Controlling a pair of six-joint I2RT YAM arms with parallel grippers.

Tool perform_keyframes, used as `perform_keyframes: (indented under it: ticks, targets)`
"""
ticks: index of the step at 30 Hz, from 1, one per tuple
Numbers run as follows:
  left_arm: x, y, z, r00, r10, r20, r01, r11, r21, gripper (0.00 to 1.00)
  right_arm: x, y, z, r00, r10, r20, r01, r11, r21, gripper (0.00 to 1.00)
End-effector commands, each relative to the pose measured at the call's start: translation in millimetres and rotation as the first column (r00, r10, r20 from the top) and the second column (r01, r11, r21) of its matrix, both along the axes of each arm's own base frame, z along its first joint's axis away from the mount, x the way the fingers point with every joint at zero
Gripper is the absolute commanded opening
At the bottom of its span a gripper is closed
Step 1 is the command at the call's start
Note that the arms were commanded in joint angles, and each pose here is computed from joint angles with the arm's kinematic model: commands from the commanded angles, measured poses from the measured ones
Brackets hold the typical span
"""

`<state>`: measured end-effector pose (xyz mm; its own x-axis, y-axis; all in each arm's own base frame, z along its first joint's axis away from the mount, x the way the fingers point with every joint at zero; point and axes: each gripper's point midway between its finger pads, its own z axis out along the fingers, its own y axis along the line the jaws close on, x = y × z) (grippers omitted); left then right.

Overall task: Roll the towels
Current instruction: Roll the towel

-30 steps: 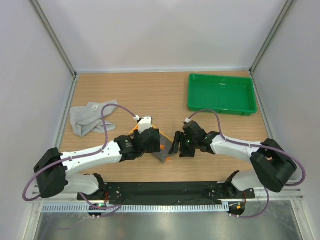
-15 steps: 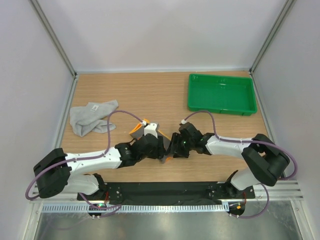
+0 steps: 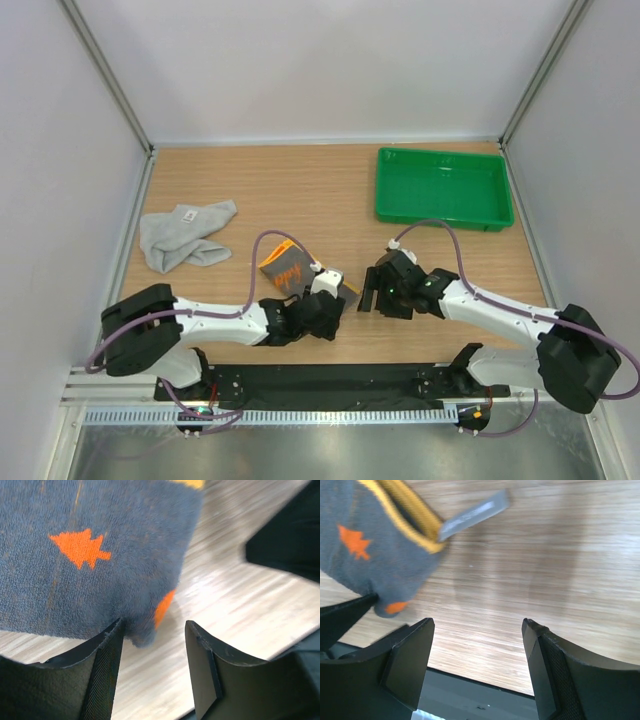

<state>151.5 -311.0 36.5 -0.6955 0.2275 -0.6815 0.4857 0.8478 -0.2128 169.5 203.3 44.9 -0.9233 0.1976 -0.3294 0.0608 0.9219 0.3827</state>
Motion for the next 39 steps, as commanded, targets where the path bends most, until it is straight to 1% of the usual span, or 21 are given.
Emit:
perform_keyframes:
  ticks: [1,2,5,7,11,12,13,15,17,19,20,22,24,29,30,32,33,35,36,38,39]
  targets:
    - [14.1,-8.6,3.7,0.997,0.044,0.062,-0.044,0.999,-0.003,0.54,7.2,-13.7,12.4,0.999,-0.019,0.05,0.022,0.998,-0.053,0.78]
    - [13.2,-5.7,-5.2,0.997,0.046,0.054,-0.047,0.999,0.022,0.54,7.8,-14.1,14.4,0.998,-0.02,0.057,0.023,0.999,-0.049,0.78]
    - [14.7,-10.2,-10.7,0.997,0.05,0.056,-0.051,0.999,0.014,0.54,7.4,-15.6,14.8,0.998,-0.016,0.054,0.019,0.998,-0.056,0.78]
    - [14.2,-10.4,-18.4,0.998,0.048,0.049,-0.049,0.998,0.036,0.52,7.4,-16.2,14.6,0.999,-0.014,0.053,0.018,0.998,-0.059,0.78]
    - [10.8,-8.9,-27.7,0.998,0.036,0.047,-0.039,0.997,0.068,0.46,7.0,-16.3,16.1,0.998,-0.011,0.054,0.014,0.998,-0.058,0.77]
    - [10.8,-6.3,-30.4,0.998,0.038,0.047,-0.042,0.996,0.081,0.39,7.9,-15.5,17.3,0.998,-0.01,0.057,0.013,0.998,-0.056,0.77]
    - [9.4,-3.1,-34.8,0.998,0.037,0.044,-0.041,0.995,0.094,0.37,7.6,-15.6,17.5,0.998,-0.009,0.055,0.012,0.998,-0.056,0.77]
    - [8.9,1.3,-38.5,0.998,0.042,0.046,-0.046,0.993,0.109,0.17,9.1,-13.3,19.8,0.998,-0.006,0.058,0.009,0.999,-0.046,0.77]
    - [8.2,5.5,-39.6,0.998,0.048,0.047,-0.053,0.992,0.112,0.06,10.5,-10.1,20.7,0.999,-0.003,0.054,0.005,1.0,-0.028,0.77]
    - [7.1,3.7,-31.1,0.998,0.045,0.047,-0.048,0.995,0.083,0.02,14.9,-1.3,23.4,0.998,0.001,0.059,-0.002,1.0,0.021,0.77]
    - [5.4,4.9,-28.6,0.998,0.045,0.043,-0.047,0.996,0.07,0.0,11.2,8.1,25.9,0.999,0.024,0.029,-0.027,0.996,0.082,0.77]
    - [2.5,1.2,-21.1,0.999,0.031,0.036,-0.033,0.999,0.032,0.0,18.8,24.8,35.1,0.999,0.021,0.044,-0.029,0.983,0.179,0.78]
    - [1.1,-1.4,-9.1,0.999,0.028,0.036,-0.028,1.0,-0.01,0.0,23.5,38.3,38.3,0.999,0.029,0.044,-0.038,0.972,0.23,0.78]
    - [-0.9,-2.3,3.9,0.999,0.021,0.04,-0.019,0.999,-0.05,0.0,35.5,57.1,24.3,0.999,0.033,0.008,-0.034,0.966,0.256,0.78]
    - [-1.2,-0.8,3.6,0.999,0.024,0.039,-0.022,0.998,-0.05,0.0,38.3,60.2,13.7,0.999,0.032,-0.016,-0.027,0.969,0.246,0.77]
    - [-1.6,0.6,5.3,0.999,0.028,0.038,-0.026,0.998,-0.055,0.0,39.3,63.7,3.6,0.999,0.034,-0.04,-0.023,0.97,0.242,0.72]
    - [-2.8,1.1,7.6,0.999,0.031,0.035,-0.029,0.997,-0.066,0.0,39.4,65.4,-4.5,0.998,0.038,-0.056,-0.024,0.972,0.235,0.63]
    - [-3.9,4.6,9.8,0.999,0.035,0.034,-0.032,0.997,-0.076,0.0,40.2,65.0,-10.9,0.997,0.037,-0.066,-0.022,0.974,0.224,0.56]
    - [-4.4,5.4,15.0,0.999,0.04,0.034,-0.037,0.995,-0.096,0.0,40.9,64.3,-14.9,0.997,0.033,-0.069,-0.017,0.976,0.215,0.49]
    - [-6.1,10.7,15.2,0.998,0.045,0.032,-0.042,0.994,-0.099,0.0,42.5,62.7,-15.8,0.998,0.031,-0.063,-0.018,0.979,0.201,0.43]
    - [-6.4,13.1,16.8,0.998,0.048,0.034,-0.044,0.994,-0.1,0.0,43.5,61.5,-15.9,0.998,0.029,-0.06,-0.017,0.981,0.194,0.33]
